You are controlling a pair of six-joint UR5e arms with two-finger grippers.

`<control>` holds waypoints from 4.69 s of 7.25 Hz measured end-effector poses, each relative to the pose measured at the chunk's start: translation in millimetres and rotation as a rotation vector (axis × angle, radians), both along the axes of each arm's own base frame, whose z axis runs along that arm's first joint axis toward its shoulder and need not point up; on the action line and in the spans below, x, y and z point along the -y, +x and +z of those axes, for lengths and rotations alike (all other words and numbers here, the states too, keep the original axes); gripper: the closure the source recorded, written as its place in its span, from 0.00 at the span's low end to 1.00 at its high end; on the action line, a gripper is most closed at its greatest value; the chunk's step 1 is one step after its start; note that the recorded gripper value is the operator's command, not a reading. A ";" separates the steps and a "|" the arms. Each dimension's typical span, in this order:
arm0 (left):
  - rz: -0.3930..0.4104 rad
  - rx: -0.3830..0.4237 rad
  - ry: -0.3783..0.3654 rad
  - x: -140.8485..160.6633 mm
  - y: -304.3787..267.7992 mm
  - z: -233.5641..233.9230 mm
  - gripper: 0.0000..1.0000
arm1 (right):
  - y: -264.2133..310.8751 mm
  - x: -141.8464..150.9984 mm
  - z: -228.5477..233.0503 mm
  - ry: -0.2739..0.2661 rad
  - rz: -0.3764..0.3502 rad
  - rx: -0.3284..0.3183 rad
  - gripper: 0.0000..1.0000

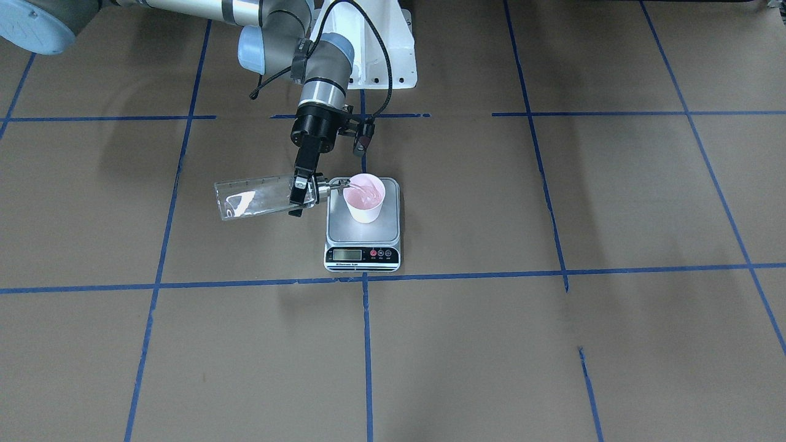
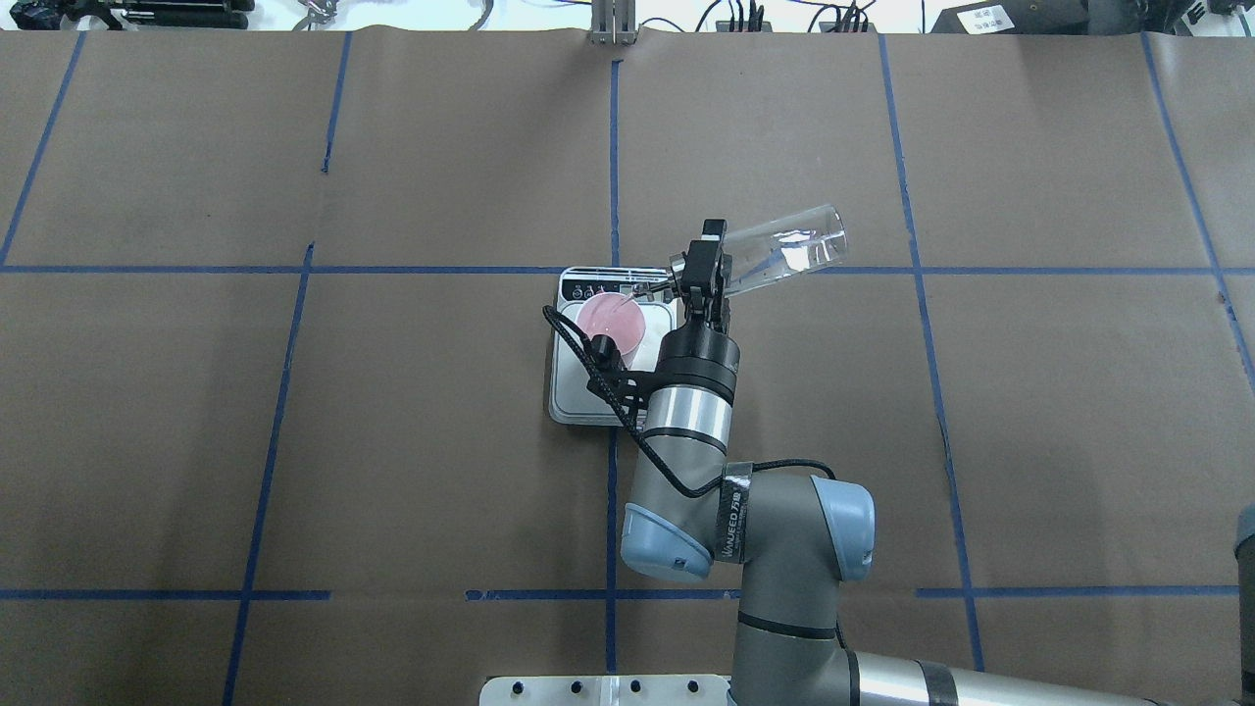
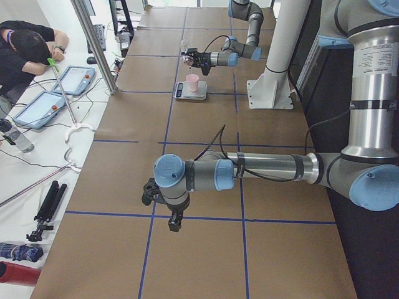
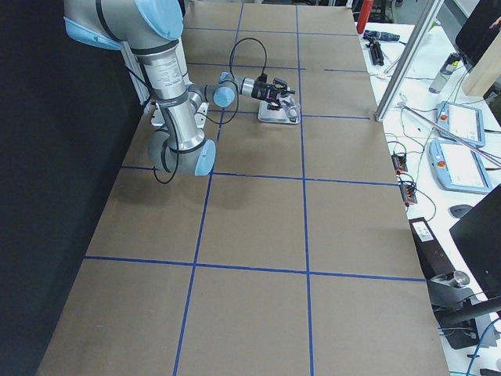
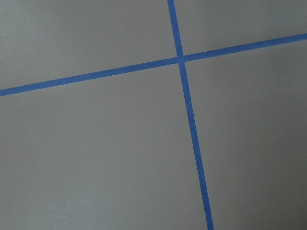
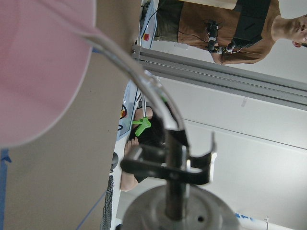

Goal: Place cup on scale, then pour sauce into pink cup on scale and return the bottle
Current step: 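Tilt the bottle spout down into the pink cup with the right gripper, then turn the bottle upright above the cup with the right gripper, then carry the bottle with the right gripper back to its starting spot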

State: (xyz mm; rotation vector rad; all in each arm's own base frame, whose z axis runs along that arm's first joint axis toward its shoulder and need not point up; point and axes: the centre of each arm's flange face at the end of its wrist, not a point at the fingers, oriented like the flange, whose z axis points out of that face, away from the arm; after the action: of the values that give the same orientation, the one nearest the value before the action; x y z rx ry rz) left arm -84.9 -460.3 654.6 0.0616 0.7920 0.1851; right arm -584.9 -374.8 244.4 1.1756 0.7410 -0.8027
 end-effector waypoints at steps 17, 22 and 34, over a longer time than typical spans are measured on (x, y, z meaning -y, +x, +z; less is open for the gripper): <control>-0.001 0.000 0.005 0.4 -0.6 -2.2 0.00 | 26.6 -10.3 -4.4 -0.074 -0.095 1.049 1.00; -0.001 0.000 0.002 -0.5 -0.6 -1.8 0.00 | 61.4 -10.6 -23.1 -0.120 -0.009 1.491 1.00; 0.000 0.000 0.007 -5.4 0.2 -2.6 0.00 | 181.3 -11.2 157.9 -0.202 0.322 1.800 1.00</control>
State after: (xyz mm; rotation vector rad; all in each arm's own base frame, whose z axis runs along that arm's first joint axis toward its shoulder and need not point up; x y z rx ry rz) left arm -84.7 -454.9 652.1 0.0684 0.7913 0.1882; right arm -403.6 -363.5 402.3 1.0651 -0.6445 0.5619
